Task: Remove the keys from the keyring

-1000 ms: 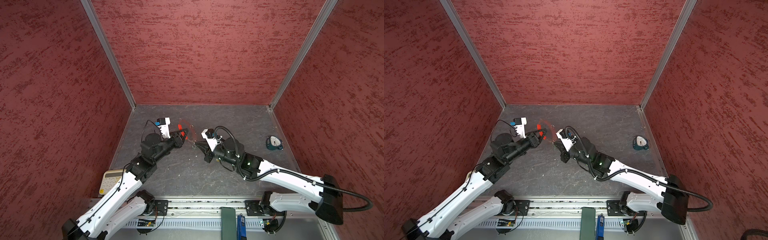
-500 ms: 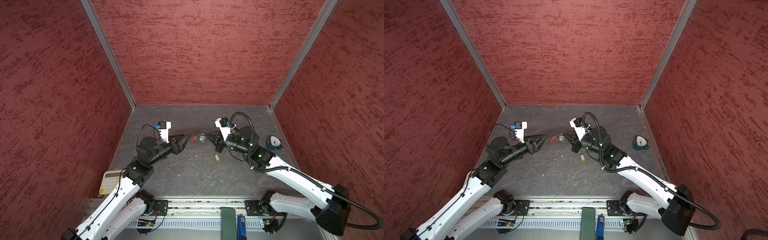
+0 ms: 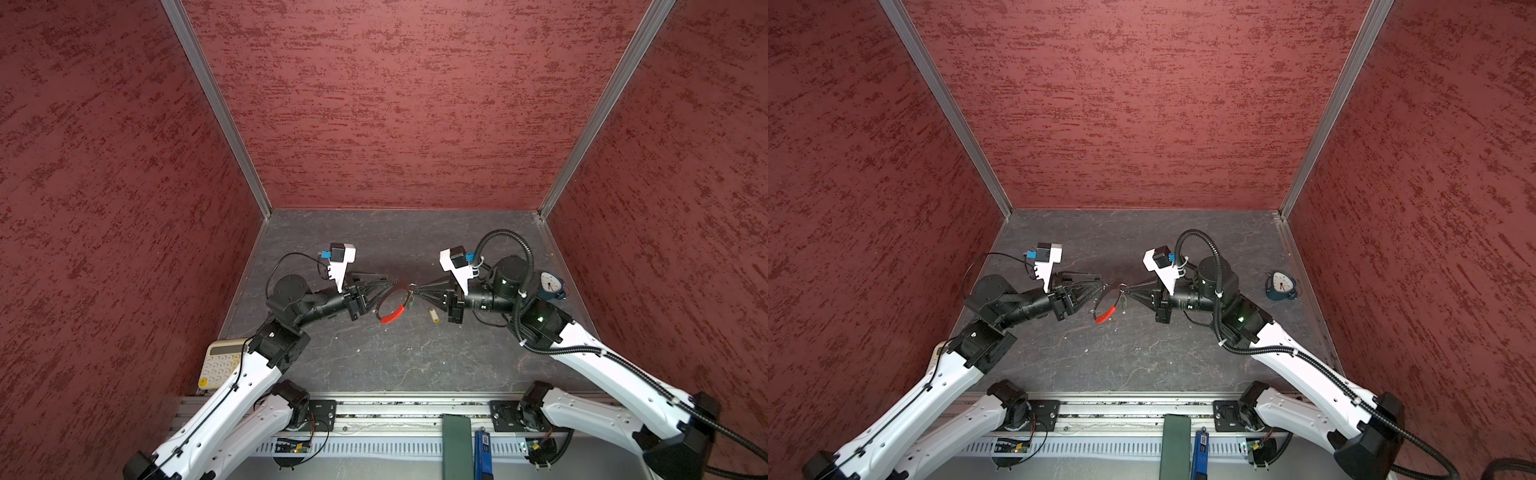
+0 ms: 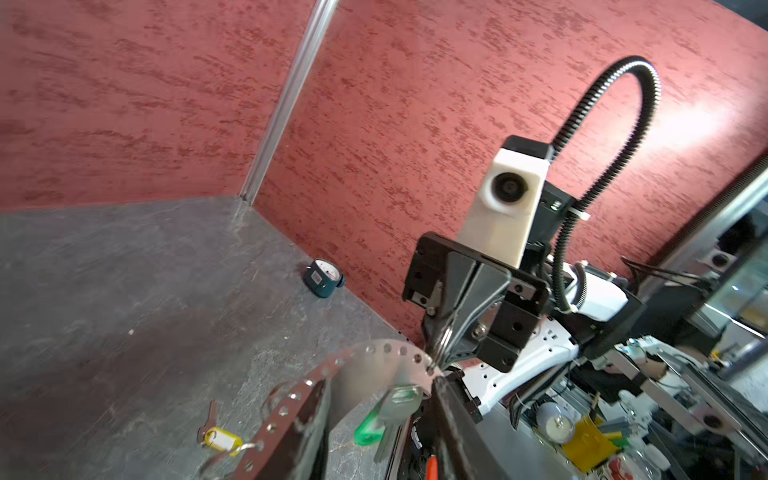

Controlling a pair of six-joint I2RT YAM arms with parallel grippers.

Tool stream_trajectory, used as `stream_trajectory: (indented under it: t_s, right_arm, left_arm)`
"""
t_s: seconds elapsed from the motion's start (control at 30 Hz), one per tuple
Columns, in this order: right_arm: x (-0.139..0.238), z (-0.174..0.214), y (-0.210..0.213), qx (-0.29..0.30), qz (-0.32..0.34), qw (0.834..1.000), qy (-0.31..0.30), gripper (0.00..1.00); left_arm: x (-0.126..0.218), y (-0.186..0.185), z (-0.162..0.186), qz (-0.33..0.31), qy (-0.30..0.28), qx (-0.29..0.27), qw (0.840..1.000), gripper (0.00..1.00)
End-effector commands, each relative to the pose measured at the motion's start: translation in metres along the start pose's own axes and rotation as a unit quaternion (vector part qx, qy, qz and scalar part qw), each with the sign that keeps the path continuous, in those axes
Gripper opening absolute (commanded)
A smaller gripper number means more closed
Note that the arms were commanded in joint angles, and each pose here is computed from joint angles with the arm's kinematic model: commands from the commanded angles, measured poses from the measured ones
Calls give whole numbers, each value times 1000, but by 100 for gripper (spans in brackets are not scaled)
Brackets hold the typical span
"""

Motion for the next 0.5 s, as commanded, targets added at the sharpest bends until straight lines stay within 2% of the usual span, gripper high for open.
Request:
stream_trajectory:
  t_s: [0.0,0.23,0.47]
  right_arm:
    - [2,-3,15,1,-54,999,-2,0]
    - [-3,-5,12,-9,-58,998,-5,0]
    - [-4,-6,8,-12,-47,999,-6,0]
  left_arm:
    - [-3,-29,-12,72,-4,-50,996,37]
    - [-16,-39,-3,107,25,-46,993,29]
    - [-20,-36,0,100,36,-43,993,23]
Point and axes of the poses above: each gripper's point midway between its finger pads, its own x axis back along the fingers, its own y axis along the line the jaws close on, z = x × y, the point moved 3 cm from there along x, back along the fingers, and after that the axes turned 5 degrees about -x, right-handed, at the moved point
